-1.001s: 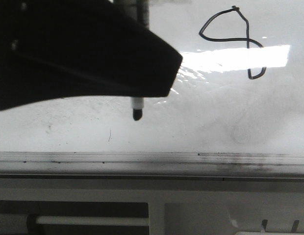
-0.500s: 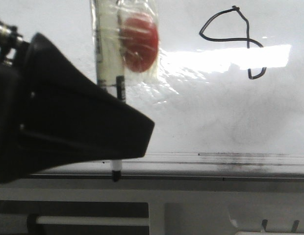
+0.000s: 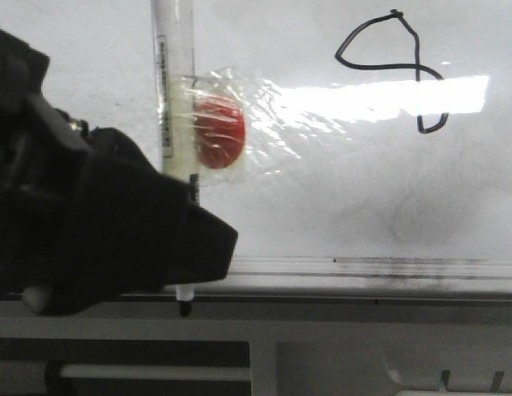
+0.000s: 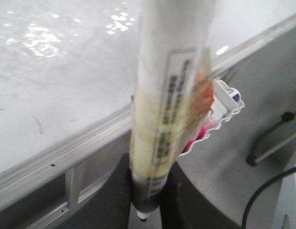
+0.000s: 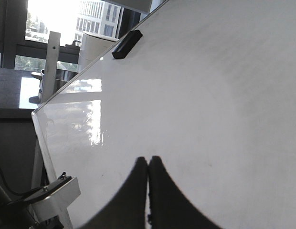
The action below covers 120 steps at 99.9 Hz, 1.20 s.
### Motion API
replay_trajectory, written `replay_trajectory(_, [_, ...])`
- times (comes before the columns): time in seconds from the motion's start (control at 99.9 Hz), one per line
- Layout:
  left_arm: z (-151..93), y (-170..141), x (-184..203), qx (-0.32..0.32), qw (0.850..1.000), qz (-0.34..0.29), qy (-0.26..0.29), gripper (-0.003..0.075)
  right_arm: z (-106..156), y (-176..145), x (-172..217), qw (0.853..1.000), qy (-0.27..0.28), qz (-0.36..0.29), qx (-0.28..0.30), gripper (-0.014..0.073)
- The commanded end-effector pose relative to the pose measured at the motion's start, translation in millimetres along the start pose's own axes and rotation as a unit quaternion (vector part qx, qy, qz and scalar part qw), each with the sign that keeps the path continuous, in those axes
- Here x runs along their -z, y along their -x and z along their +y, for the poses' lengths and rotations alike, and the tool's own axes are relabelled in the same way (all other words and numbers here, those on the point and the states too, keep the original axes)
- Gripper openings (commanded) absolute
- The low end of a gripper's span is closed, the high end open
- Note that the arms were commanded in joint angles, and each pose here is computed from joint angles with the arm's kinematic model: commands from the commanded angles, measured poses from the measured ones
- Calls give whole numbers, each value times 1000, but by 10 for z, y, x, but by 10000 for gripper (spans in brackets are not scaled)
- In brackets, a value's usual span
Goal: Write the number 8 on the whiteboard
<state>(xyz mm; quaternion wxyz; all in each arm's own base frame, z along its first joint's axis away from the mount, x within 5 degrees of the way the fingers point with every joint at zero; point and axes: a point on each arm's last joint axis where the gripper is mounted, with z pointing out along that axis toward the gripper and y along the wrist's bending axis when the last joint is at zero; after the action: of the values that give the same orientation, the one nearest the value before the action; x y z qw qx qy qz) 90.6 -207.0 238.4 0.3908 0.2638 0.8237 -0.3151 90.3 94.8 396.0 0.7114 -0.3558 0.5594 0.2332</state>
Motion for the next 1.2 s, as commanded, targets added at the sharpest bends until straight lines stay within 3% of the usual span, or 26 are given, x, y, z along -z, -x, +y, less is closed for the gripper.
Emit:
replay_trajectory(0.0, [-13,159,11,34,999,-34,22,-20,-51,107,19,999,-21,-19,-22,-65])
replay_trajectory(0.18, [43,335,-88,84,995,-42,47,-21,-94,115,22,997,-43,-26,-66,-65])
replay_trajectory(0.45, [158,617,-196,57,993,-43,91,-21,-100,115,23,996,-47,-26,-69,-65])
replay_trajectory(0.79, [368,710,-247,71,985,-55,146,-20,-95,116,22,996,-44,-27,-69,-65])
replay_trajectory(1.191, [466,762,-252,86,986,-59,133,-20,-96,112,12,996,-43,-27,-79,-65])
